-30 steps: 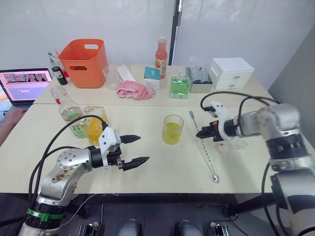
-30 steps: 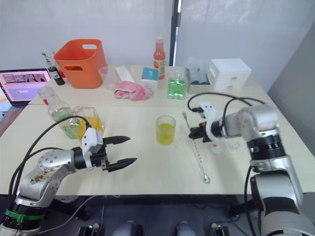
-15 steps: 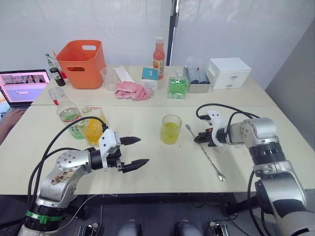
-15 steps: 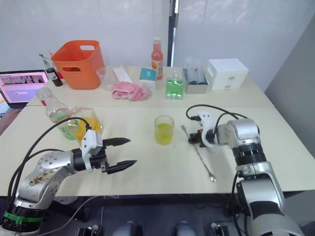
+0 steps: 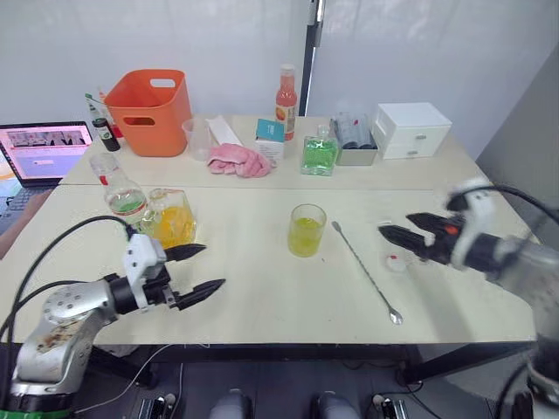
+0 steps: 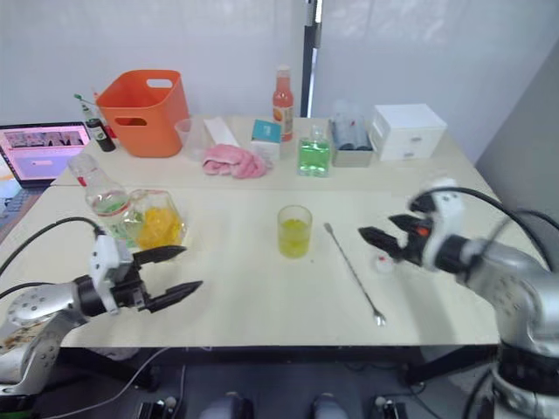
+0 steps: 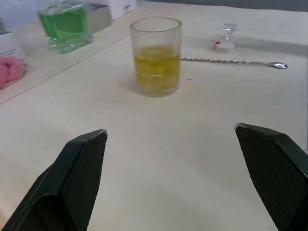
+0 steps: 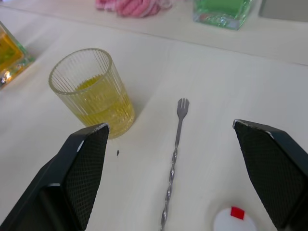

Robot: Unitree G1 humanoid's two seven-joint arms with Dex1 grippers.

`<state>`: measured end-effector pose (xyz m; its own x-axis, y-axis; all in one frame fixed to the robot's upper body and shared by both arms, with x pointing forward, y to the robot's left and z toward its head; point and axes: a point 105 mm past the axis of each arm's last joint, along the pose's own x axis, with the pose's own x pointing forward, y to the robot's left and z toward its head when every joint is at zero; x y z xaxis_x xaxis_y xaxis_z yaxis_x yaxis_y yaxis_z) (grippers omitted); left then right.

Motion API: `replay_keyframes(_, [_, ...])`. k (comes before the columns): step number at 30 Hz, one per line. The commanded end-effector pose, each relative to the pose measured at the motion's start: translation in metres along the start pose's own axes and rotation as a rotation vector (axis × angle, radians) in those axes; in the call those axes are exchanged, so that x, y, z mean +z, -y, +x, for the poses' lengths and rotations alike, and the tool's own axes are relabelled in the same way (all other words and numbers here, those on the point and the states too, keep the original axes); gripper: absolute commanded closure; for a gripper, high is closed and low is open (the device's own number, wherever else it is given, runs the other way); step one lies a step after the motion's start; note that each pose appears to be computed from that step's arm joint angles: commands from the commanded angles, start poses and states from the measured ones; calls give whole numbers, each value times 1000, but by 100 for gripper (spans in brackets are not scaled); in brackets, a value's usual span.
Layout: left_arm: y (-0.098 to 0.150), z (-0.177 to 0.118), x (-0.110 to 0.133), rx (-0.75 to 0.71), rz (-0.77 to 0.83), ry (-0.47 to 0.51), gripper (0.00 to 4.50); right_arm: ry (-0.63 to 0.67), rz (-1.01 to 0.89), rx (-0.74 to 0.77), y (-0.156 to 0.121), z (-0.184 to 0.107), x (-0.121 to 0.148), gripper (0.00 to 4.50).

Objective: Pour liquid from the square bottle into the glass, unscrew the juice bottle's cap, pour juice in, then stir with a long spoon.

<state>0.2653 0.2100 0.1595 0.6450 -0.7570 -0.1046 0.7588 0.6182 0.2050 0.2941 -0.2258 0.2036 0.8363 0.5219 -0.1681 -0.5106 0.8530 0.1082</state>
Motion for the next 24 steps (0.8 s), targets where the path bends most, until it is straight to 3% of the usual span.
replay_keyframes(1, [-16, -29, -2, 113, 38, -26, 0, 162, -49, 0, -4, -35, 12, 5])
replay_keyframes(9, [-37, -80, -24, 277, 17, -99, 0, -3, -100, -75, 24, -78, -52, 5])
replay_keyframes(13, [-47, -96, -36, 341, 10, -123, 0, -37, -185, -96, 37, -83, -58, 5])
replay_keyframes(24, [-52, -103, -43, 419, 5, -125, 0, -29, -250, -95, 43, -77, -61, 5])
